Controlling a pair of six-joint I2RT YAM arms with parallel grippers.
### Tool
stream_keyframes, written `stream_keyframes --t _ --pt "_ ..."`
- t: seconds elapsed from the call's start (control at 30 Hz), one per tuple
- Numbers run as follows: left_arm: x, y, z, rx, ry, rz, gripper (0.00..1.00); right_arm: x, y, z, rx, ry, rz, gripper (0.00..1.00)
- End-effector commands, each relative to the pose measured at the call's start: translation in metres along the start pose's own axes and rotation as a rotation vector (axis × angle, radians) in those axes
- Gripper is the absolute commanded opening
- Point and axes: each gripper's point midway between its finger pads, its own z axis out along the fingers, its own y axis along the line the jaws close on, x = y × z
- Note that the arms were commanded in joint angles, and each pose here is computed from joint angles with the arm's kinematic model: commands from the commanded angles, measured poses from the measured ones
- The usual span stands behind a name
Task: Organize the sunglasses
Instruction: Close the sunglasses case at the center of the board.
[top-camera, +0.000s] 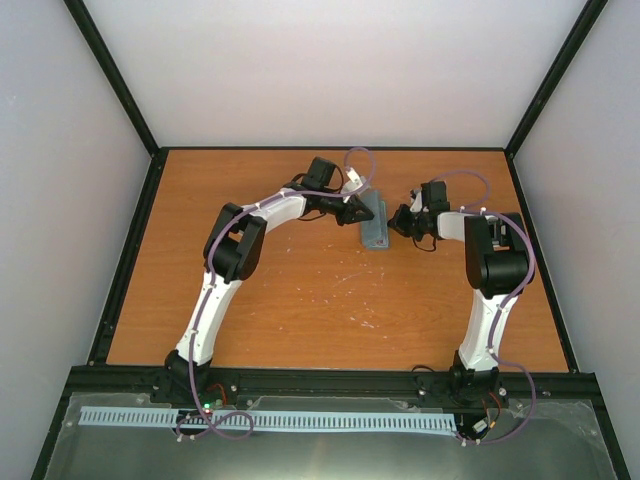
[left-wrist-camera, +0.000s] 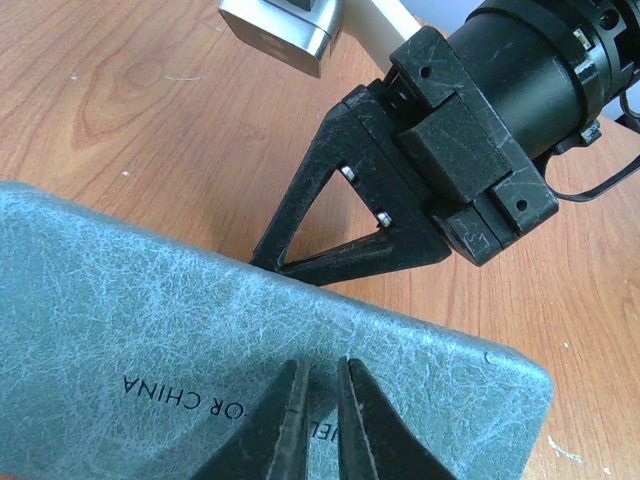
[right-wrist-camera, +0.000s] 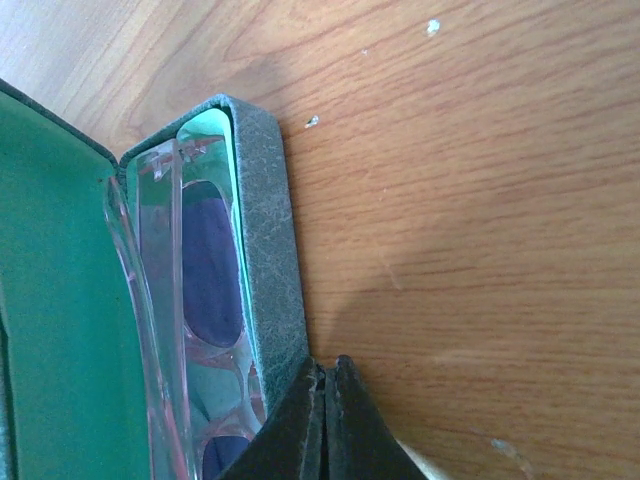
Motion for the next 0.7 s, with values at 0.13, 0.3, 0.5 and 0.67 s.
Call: stream_keyframes --t 0.13,0.3,0.5,0.67 --pt "0.045 -0.008 0.027 0.04 0.098 -0.071 0.12 0.03 0.013 0.007 -0.052 0.102 -0.023 0.03" --pt "0.057 -0.008 0.031 0.05 0.118 -0.091 0.13 0.035 0.014 0.009 -0.056 0.116 -0.029 0.03" --pt "0.063 -0.011 0.032 0.056 0.134 -0.095 0.13 0.037 0.015 0.007 -0.051 0.118 -0.039 0.03" --pt "0.041 -0.017 0.016 0.001 0.106 -0.023 0.23 0.028 0.01 -0.011 0.038 0.08 -0.073 0.07"
